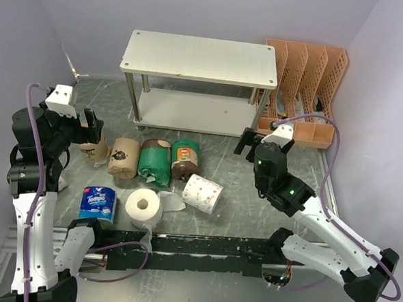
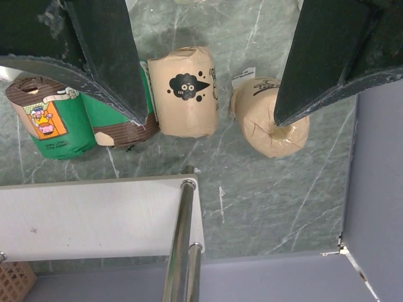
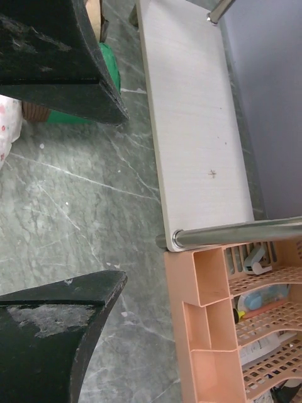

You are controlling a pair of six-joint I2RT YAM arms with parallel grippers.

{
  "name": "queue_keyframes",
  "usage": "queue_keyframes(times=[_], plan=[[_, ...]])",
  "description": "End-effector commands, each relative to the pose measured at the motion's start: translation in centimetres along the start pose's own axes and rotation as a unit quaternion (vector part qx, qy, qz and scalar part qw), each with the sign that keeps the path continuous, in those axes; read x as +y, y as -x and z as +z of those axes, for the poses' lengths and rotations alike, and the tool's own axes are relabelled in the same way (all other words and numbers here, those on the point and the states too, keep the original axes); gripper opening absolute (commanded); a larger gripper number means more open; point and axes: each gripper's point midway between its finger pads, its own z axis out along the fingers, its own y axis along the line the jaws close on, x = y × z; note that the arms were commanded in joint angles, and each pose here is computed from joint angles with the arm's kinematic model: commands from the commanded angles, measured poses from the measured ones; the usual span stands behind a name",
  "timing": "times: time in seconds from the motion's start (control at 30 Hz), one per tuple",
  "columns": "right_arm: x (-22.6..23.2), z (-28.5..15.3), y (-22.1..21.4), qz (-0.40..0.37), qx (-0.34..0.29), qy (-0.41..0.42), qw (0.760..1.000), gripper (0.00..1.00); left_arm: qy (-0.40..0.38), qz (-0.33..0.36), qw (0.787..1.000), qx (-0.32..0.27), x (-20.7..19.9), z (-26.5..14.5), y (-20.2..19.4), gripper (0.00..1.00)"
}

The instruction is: Place and organize the paper towels onto the shelf

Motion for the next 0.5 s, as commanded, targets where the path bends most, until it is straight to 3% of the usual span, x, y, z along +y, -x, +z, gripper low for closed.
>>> queue_keyframes(times=[0.0, 0.17, 0.27, 0.33, 0.47], plan=[[-1.1, -0.2, 0.9, 0.032, -0.022, -0.021, 0.999, 1.00, 0.024, 0.011, 1.000, -0.018, 1.0, 0.1, 0.6, 0.94], [-3.1, -0.1, 0.4, 0.061, -0.030, -0.089, 0.994, 1.00, 0.024, 0.003, 1.000, -0.018, 1.1, 0.4, 0.3, 0.94], [-3.0, 0.1, -0.3, 0.038, -0.014, -0.092, 0.995, 1.00, 0.035, 0.000, 0.999, -0.020, 1.4, 0.4, 0.3, 0.94], [-2.0, 0.3, -1.1, 0.016, 0.007, -0.063, 0.998, 1.00, 0.040, 0.000, 0.999, -0.019, 1.6, 0.4, 0.2, 0.94], [4.1, 0.1, -3.8, -0.056, 0.066, 0.116, 0.989, 0.99, 0.050, 0.001, 0.999, -0.019, 2.0, 0.4, 0.2, 0.94]])
